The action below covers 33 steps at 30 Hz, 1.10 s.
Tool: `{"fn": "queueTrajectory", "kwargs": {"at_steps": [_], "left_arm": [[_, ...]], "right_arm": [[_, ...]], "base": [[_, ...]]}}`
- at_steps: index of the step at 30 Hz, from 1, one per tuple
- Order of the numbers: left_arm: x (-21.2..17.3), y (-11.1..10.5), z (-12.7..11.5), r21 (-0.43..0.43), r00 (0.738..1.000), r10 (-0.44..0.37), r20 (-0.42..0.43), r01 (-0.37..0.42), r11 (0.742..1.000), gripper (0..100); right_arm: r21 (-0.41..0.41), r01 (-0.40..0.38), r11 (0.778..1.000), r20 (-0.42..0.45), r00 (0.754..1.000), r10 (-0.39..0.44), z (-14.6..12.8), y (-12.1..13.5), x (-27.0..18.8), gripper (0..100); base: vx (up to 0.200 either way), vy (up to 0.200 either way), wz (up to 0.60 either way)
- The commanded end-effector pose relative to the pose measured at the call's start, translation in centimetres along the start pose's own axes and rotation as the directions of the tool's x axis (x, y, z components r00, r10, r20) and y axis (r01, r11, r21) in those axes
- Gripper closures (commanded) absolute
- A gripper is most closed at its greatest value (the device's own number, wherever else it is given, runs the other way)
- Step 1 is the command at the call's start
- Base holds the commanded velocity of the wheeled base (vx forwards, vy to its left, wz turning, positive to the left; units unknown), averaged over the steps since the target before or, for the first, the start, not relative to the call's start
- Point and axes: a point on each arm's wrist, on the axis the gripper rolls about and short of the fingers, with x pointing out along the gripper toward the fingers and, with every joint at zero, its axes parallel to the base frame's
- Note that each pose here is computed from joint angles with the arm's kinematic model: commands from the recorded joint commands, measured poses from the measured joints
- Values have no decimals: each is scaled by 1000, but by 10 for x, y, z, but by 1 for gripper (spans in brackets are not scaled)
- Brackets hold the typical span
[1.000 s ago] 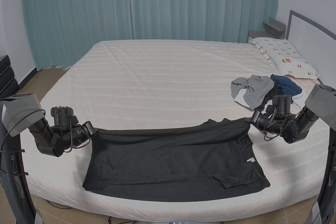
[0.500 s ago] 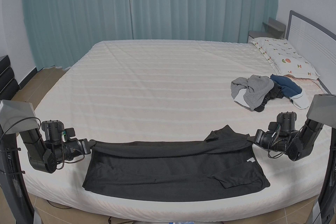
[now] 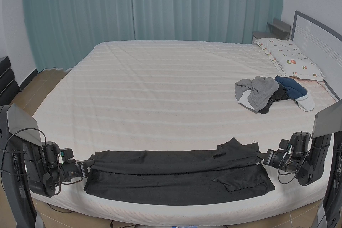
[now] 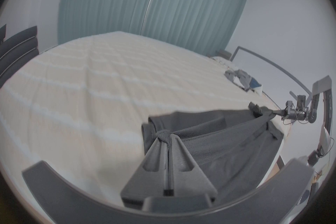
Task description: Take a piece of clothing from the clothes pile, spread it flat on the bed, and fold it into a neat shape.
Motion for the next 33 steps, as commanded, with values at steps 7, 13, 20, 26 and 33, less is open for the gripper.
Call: {"fn": "queueTrajectory", "kwargs": {"at_steps": [7, 13, 20, 26, 33], "left_arm": [[-9, -3, -21, -32, 996, 0, -86, -3, 999, 100], [-10, -4, -22, -45, 996, -6, -91, 2, 999, 100], [-14, -5, -20, -48, 996, -1, -87, -3, 999, 0], [-17, -4, -10, -54, 999, 6, -45, -8, 999, 0], [-14, -4, 17, -205, 997, 1, 73, 14, 979, 0]], "right_arm": [[-18, 43, 999, -78, 996, -44, -29, -13, -12, 100], [-32, 47, 998, -85, 995, -50, -30, -13, -16, 100], [-28, 37, 999, -55, 998, -38, -23, -8, -20, 0], [-1, 9, 1000, 30, 1000, -9, -4, 2, -33, 0], [78, -32, 996, 105, 994, 23, 14, 5, -30, 0]], "base": [[0, 0, 0], [0, 0, 0], [0, 0, 0], [0, 0, 0], [0, 0, 0]]}}
